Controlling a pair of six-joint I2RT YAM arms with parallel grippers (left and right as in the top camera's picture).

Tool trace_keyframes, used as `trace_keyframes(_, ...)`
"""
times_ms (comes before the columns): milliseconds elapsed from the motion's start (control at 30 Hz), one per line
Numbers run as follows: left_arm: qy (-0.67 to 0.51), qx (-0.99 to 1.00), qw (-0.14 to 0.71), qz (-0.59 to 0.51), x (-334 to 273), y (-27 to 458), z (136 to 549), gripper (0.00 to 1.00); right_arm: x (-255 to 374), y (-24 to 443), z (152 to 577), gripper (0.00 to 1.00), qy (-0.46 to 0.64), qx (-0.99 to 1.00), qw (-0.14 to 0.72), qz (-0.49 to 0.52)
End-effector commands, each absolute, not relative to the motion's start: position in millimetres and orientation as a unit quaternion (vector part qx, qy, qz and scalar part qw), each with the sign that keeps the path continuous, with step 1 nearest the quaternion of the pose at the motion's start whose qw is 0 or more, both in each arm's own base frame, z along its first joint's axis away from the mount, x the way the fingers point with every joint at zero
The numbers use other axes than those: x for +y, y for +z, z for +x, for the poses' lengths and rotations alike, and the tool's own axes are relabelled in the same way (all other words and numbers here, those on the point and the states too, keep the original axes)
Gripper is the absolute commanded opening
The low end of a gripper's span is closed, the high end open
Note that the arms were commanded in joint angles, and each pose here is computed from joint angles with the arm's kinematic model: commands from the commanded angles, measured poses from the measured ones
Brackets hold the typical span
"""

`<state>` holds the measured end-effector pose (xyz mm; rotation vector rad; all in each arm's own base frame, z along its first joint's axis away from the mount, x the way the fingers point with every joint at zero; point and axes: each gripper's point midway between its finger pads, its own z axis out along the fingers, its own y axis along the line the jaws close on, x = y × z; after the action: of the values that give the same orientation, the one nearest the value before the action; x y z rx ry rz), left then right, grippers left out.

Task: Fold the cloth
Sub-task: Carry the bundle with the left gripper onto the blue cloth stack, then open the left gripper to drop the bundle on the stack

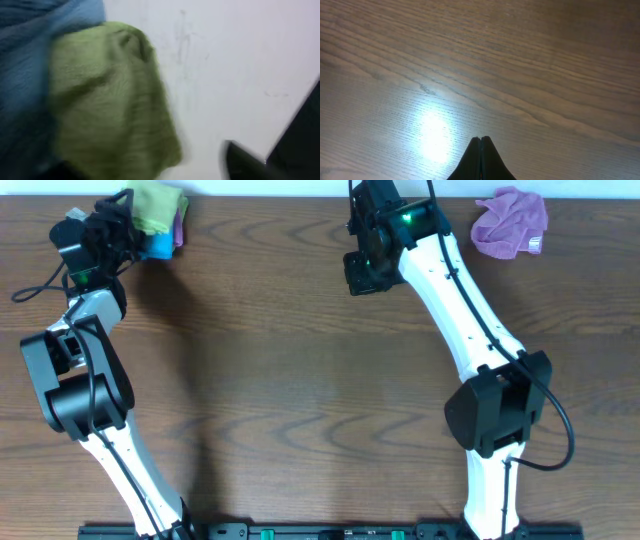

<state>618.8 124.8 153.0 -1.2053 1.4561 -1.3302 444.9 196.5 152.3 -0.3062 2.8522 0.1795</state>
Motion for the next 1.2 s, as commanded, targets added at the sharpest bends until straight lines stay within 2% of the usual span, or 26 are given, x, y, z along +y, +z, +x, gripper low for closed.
trace_keyframes(0,-0.539,0.573,0.414,-0.458,133,162,618,0.95,198,149,444,0.01,0.057,0.984,0.129,-0.112)
trace_keyframes(267,-0.571,0.574,0.408,-0.42,158,195,609,0.95,198,149,444,0.01,0.057,0.984,0.13,-0.112)
trace_keyframes(733,-0.605,0.577,0.355,-0.418,189,195,578,0.95,208,149,440,0.01,0.059,0.982,0.131,-0.123)
trace_keyframes(967,-0.6,0.576,0.363,-0.42,208,195,569,0.95,210,149,437,0.01,0.058,0.982,0.127,-0.126)
trace_keyframes(1167,-0.576,0.594,0.35,-0.439,214,172,564,0.95,212,149,436,0.01,0.059,0.982,0.127,-0.128)
